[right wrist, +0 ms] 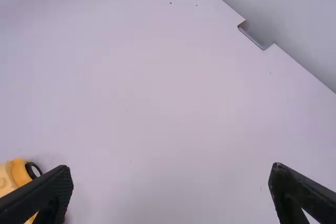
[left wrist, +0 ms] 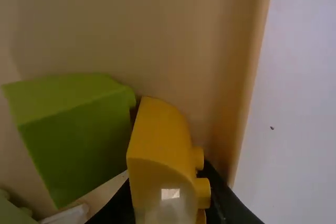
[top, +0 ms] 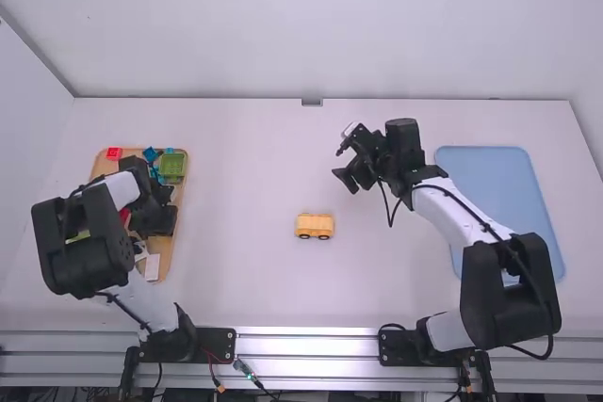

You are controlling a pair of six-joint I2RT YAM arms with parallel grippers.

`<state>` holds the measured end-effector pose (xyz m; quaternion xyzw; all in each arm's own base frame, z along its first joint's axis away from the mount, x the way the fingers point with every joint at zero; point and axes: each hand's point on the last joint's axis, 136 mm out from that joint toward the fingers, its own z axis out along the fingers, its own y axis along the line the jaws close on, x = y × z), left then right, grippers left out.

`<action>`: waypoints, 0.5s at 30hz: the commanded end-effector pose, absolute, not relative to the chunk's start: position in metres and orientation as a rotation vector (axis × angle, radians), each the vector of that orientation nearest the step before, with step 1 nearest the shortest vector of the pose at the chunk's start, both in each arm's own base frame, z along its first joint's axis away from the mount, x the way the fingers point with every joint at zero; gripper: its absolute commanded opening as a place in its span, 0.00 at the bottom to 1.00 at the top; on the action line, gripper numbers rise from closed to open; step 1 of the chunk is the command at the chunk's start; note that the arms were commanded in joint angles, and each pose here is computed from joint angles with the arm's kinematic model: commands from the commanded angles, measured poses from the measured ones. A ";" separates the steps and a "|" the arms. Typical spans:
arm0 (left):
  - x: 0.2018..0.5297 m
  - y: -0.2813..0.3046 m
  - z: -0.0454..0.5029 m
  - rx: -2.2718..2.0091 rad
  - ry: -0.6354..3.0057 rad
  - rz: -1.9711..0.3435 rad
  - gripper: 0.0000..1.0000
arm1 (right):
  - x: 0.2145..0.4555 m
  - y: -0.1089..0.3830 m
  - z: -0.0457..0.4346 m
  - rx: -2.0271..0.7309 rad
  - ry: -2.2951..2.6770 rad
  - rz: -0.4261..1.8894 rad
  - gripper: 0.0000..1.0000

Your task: Assemble lego blocks to make yellow taxi

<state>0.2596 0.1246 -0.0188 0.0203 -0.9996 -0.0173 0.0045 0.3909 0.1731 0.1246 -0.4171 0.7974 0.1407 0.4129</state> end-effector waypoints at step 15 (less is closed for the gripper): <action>0.278 0.136 -0.004 0.201 -3.219 -0.128 0.02 | 0.396 0.174 0.135 -0.996 2.004 0.379 0.99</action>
